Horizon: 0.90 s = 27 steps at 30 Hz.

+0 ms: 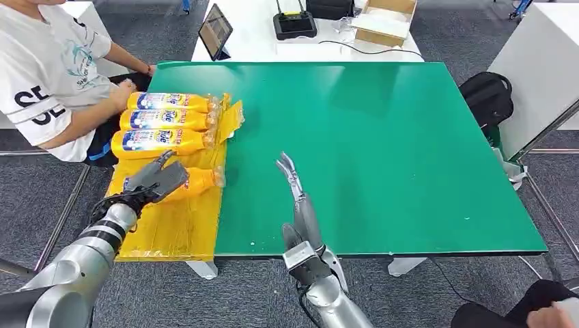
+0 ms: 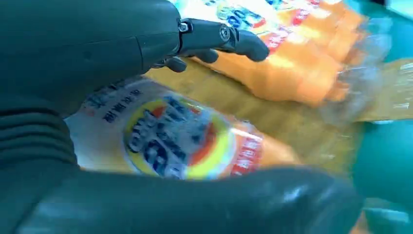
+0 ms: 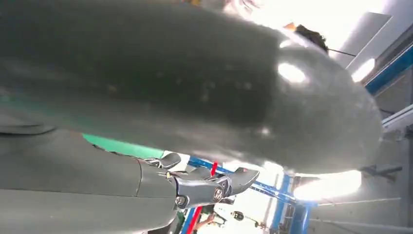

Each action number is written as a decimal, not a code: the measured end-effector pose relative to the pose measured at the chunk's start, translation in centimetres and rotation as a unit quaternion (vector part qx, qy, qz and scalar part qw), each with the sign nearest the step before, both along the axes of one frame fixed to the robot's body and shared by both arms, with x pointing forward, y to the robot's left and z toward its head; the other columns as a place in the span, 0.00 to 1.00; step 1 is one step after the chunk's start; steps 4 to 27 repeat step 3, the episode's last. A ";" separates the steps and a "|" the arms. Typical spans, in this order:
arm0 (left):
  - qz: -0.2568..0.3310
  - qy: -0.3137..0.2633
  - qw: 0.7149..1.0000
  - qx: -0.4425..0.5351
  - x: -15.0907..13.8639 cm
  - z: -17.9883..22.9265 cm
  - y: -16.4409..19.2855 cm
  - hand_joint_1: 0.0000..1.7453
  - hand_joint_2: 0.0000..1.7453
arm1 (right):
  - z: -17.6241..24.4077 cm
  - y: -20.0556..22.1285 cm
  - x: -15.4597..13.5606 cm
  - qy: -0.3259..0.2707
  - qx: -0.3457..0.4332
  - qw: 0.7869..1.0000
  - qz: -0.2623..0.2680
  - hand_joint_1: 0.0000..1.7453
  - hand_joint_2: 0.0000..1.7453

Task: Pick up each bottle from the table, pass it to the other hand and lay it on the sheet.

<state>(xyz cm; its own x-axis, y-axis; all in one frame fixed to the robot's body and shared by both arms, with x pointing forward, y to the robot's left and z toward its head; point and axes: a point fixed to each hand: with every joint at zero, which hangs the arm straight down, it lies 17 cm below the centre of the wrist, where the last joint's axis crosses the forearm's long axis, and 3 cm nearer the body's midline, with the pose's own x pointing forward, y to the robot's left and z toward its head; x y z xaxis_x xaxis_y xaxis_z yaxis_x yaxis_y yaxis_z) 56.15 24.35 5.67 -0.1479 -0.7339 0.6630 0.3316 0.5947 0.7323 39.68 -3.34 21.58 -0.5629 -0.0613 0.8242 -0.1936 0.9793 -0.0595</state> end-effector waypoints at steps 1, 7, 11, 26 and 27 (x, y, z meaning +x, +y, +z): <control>0.001 -0.009 0.999 -0.038 0.0 0.8 -0.5 0.00 0.00 | -0.1 0.0 0.0 0.001 0.000 1.000 0.000 0.00 0.00; 0.024 -0.052 0.992 -0.110 0.3 2.8 -0.7 0.00 0.00 | -0.2 0.1 0.0 0.003 0.000 1.000 0.001 0.00 0.00; 0.024 -0.052 0.992 -0.110 0.3 2.8 -0.7 0.00 0.00 | -0.2 0.1 0.0 0.003 0.000 1.000 0.001 0.00 0.00; 0.024 -0.052 0.992 -0.110 0.3 2.8 -0.7 0.00 0.00 | -0.2 0.1 0.0 0.003 0.000 1.000 0.001 0.00 0.00; 0.024 -0.052 0.992 -0.110 0.3 2.8 -0.7 0.00 0.00 | -0.2 0.1 0.0 0.003 0.000 1.000 0.001 0.00 0.00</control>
